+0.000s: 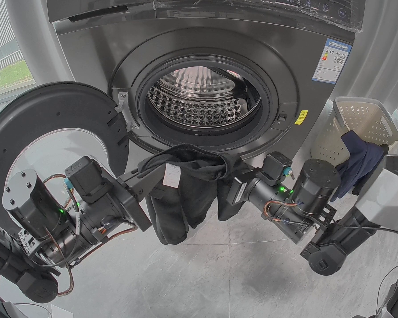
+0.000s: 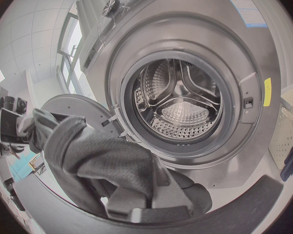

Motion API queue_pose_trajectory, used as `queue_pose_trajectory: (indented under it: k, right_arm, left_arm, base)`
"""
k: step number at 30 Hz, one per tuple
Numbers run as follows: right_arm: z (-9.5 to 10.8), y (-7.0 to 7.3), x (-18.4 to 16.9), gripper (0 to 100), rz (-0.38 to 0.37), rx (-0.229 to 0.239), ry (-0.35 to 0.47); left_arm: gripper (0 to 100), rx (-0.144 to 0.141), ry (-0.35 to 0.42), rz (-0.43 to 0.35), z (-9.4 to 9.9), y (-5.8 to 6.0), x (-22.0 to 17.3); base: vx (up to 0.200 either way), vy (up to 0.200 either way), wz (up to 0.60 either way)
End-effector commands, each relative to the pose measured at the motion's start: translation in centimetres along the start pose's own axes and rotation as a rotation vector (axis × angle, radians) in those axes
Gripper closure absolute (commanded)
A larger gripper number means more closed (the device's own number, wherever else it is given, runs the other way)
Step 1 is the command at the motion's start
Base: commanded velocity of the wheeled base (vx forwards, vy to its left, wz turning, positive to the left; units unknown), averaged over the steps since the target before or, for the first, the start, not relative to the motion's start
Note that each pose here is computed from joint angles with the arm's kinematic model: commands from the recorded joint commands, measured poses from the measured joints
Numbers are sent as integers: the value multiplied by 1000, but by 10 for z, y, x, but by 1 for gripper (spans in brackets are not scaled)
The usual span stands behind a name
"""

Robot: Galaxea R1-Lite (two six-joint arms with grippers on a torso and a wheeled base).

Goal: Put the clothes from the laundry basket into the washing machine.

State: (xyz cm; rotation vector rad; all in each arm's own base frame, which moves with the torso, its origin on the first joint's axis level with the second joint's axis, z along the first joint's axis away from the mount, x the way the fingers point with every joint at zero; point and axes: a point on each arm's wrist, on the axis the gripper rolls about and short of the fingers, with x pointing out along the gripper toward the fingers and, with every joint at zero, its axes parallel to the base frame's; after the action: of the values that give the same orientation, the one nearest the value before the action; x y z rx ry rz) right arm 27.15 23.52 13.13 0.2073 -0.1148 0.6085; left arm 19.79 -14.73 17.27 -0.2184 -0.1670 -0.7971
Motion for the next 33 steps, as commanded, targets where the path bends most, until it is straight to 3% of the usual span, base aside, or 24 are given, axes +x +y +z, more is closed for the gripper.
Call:
queue_pose_trajectory:
  k: [1,2,3,6,10,17,27,33]
  right_arm:
    - [30,6,-20,100,24,13,-58]
    - [35,7,-24,100,27,16,-67]
    - [39,8,-27,100,30,19,-76]
    - [49,9,-35,100,37,23,-96]
    - [62,23,-44,100,79,38,-126]
    - [66,31,-47,100,102,52,-138]
    - [67,31,-45,100,99,51,-138]
    - [67,29,-42,100,89,50,-143]
  left_arm:
    - [100,-30,25,-60,-7,-11,6]
    - [100,-32,36,-78,-10,-11,9]
    - [0,-34,44,-89,-12,-11,10]
    - [0,-43,84,-92,-24,-7,15]
    - [0,-55,143,-72,-42,-1,21]
    - [0,-107,232,-21,-70,13,25]
    - [0,-116,306,35,-96,31,29]
    - [0,-121,334,39,-102,31,25]
  base:
    - [0,0,0]
    - [0,0,0]
    - [0,0,0]
    - [0,0,0]
    - [0,0,0]
    - [0,0,0]
    - [0,0,0]
    - [0,0,0]
